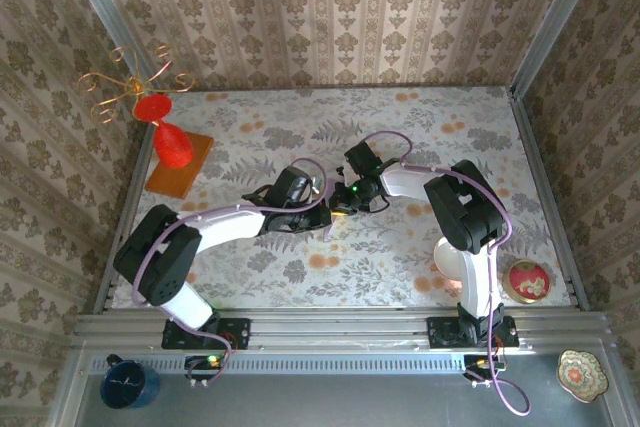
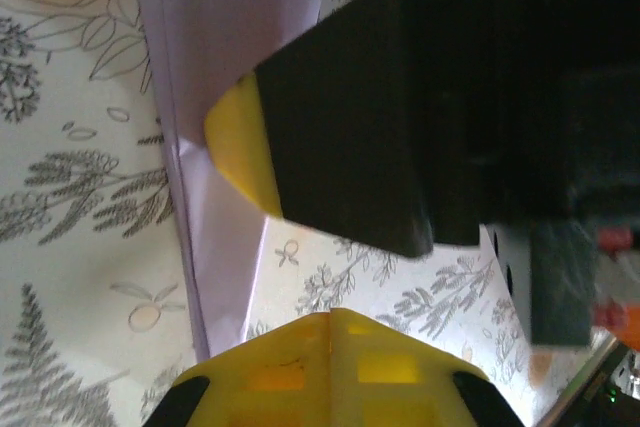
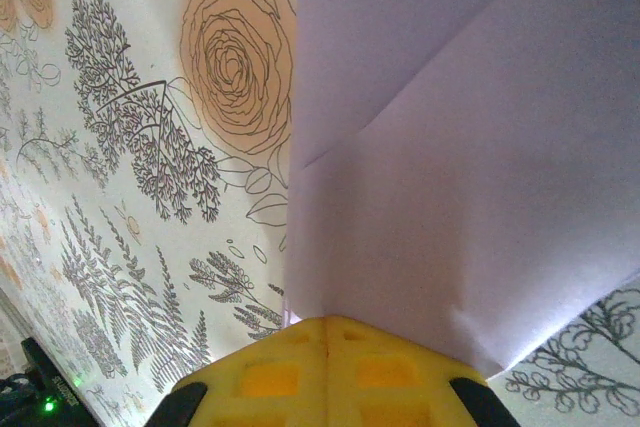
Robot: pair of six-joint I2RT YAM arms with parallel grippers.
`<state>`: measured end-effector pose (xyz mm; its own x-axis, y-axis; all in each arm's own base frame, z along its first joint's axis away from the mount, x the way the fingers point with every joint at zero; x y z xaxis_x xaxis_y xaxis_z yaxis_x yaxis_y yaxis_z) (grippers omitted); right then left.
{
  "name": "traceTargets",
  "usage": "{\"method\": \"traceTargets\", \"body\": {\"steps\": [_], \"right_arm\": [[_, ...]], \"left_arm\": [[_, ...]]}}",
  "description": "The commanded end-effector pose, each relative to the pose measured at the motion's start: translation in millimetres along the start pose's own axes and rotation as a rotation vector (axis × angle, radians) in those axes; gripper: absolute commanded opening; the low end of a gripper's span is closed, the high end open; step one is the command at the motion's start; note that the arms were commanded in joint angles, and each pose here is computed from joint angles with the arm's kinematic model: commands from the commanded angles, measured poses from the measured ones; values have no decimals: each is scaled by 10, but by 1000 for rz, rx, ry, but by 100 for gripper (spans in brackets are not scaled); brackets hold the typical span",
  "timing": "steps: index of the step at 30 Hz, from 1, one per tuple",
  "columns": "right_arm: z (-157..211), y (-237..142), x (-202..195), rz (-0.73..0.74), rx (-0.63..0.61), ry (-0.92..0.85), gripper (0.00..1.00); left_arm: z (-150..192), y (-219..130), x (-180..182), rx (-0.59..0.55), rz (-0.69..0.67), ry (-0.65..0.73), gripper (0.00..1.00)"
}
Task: Fold a paper plane with a square sheet of paper (pick it up from the middle)
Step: Fold the wing for the fifth time at the center of the table.
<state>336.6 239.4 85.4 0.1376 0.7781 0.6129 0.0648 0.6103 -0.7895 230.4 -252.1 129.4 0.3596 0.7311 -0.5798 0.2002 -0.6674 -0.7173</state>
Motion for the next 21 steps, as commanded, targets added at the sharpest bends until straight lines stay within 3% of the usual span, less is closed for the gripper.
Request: {"method": "traceTargets", "body": {"steps": [1, 16, 21], "right_arm": [[71, 117, -280, 110, 24, 70, 7], [10, -311, 184, -88, -66, -92, 8], [11, -353, 95, -8, -105, -124, 8]], "left_arm": [[-51, 83, 33, 0, -12, -24, 2], [346, 269, 409, 146, -163, -139, 0], [401, 262, 437, 157, -174, -147, 0]]}}
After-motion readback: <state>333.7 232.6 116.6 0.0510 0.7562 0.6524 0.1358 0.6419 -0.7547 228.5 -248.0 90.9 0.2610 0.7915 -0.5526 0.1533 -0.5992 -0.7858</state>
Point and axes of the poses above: each hand's point on the last joint's axis, 136 mm out from that joint toward the fingers, its own y axis out along the fingers, its own x axis along the line the jaws close on, z = x × y, the point moved 9 cm from there along -y, back along the fingers, and after that the axes turned 11 degrees about y, right-handed, at the moved point
